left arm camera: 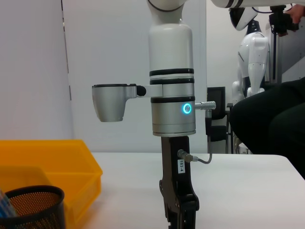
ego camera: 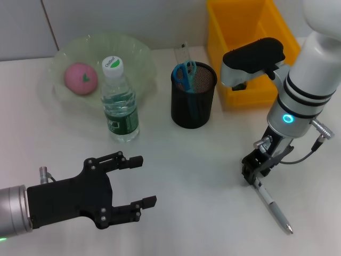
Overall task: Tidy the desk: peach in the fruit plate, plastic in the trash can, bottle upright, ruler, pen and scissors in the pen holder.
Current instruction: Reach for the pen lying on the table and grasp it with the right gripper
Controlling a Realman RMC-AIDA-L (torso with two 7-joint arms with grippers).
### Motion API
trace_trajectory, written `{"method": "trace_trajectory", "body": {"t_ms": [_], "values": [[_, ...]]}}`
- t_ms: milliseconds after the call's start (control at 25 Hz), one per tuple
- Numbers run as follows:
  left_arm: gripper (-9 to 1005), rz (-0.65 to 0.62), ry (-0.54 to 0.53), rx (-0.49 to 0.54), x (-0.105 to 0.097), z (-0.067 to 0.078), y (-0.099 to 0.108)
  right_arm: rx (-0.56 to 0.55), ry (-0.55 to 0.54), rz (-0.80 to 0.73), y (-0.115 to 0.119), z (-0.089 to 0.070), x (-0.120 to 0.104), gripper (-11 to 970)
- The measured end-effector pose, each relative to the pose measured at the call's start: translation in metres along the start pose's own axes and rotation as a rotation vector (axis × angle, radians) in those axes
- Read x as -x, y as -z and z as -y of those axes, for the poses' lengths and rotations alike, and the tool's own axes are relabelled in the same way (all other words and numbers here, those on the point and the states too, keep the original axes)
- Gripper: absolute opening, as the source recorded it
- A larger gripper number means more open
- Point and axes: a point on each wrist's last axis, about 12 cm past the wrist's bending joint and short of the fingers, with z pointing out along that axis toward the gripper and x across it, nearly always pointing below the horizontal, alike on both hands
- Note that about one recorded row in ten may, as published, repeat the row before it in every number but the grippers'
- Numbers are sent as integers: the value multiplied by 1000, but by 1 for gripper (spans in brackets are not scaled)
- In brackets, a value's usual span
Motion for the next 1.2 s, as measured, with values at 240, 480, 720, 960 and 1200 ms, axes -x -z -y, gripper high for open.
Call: {"method": "trace_trajectory", "body": {"t_ms": [240,480,720,960,1200], "values": [[765,0,0,0,0,0,0,-4,8,2,1,-1,1,309],[765,-1,-2,0,0,0,0,-25,40,-19,0,-6,1,260],[765,-1,3,1,-2,1,0,-26,40,-25,-1,-6,0,191],[765,-1,2,1,-2,1,0,-25,40,-33,-2,-5,-1,147],[765,1,1,2,-2,1,0,-27,48,-15,3,-7,0,119]]}}
